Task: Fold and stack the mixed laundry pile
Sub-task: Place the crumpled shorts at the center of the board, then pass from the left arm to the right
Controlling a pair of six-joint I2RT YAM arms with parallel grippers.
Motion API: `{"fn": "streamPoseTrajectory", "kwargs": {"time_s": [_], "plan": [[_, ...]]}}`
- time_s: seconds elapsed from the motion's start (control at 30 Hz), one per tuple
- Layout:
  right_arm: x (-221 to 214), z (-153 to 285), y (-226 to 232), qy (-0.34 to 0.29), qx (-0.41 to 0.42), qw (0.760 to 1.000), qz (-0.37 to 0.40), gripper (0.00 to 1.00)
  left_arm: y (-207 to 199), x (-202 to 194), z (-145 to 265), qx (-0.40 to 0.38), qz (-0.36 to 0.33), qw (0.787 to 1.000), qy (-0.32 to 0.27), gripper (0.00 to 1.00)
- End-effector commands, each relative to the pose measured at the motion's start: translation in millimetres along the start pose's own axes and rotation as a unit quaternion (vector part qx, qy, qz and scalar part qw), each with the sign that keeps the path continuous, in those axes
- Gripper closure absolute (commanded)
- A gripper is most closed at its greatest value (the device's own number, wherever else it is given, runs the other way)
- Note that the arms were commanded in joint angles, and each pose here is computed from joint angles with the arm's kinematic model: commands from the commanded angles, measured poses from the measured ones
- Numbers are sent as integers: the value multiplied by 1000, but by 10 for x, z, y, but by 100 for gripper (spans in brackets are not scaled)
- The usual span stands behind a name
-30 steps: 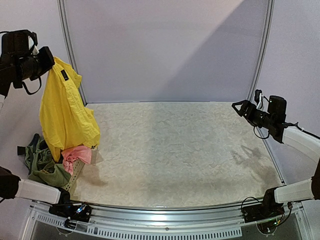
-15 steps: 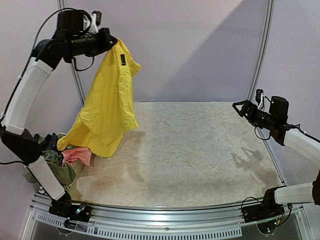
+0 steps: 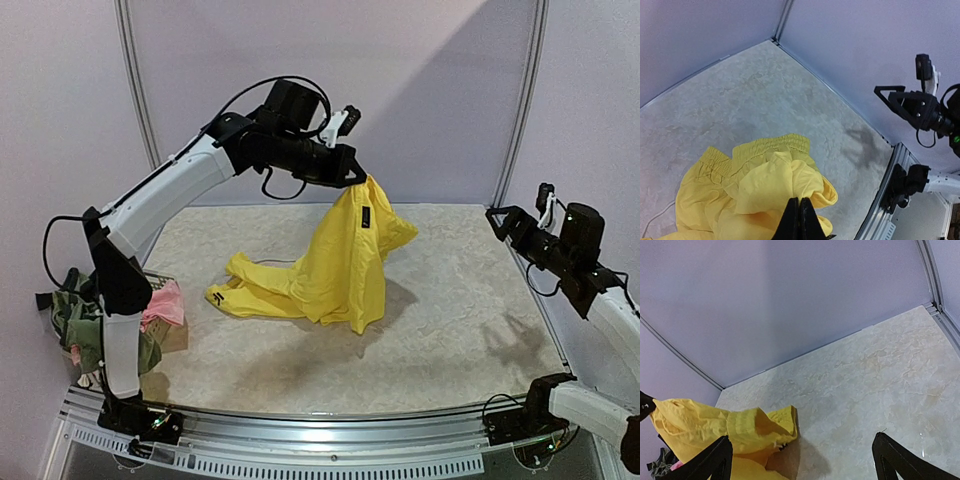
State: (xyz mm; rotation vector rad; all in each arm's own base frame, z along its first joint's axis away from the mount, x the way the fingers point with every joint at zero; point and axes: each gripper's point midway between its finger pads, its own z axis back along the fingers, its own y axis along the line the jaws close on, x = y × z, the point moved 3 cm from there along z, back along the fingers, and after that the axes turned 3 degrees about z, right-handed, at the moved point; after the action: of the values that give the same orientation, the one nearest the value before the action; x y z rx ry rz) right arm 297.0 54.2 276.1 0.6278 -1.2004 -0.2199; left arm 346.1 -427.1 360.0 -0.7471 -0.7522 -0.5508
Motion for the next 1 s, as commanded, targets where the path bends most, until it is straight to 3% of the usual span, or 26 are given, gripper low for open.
{"fn": "streamPoseTrajectory", "kwargs": {"time_s": [0.0,0.1,0.23,0.4,0.5,0.67,0.97], "plan": [[-58,39,88,-21,48,999,8,1,-245,-182,168,-39,-49,998,27,100],[-90,58,338,-21,145,989,32,1,-154,-277,243,-10,-60,998,32,100],[-303,93,693,1,278,958,65,2,-47,-357,349,18,-62,997,34,100],[-793,52,1200,64,366,914,162,2,35,-447,486,40,-62,996,41,100],[-1020,-15,1303,72,382,895,217,3,138,-535,580,58,-59,996,43,100],[-1098,-331,1253,79,355,900,242,6,303,-727,673,70,-46,995,49,100],[-1653,-710,1395,164,409,863,246,24,455,-958,737,82,-41,995,50,100]]}}
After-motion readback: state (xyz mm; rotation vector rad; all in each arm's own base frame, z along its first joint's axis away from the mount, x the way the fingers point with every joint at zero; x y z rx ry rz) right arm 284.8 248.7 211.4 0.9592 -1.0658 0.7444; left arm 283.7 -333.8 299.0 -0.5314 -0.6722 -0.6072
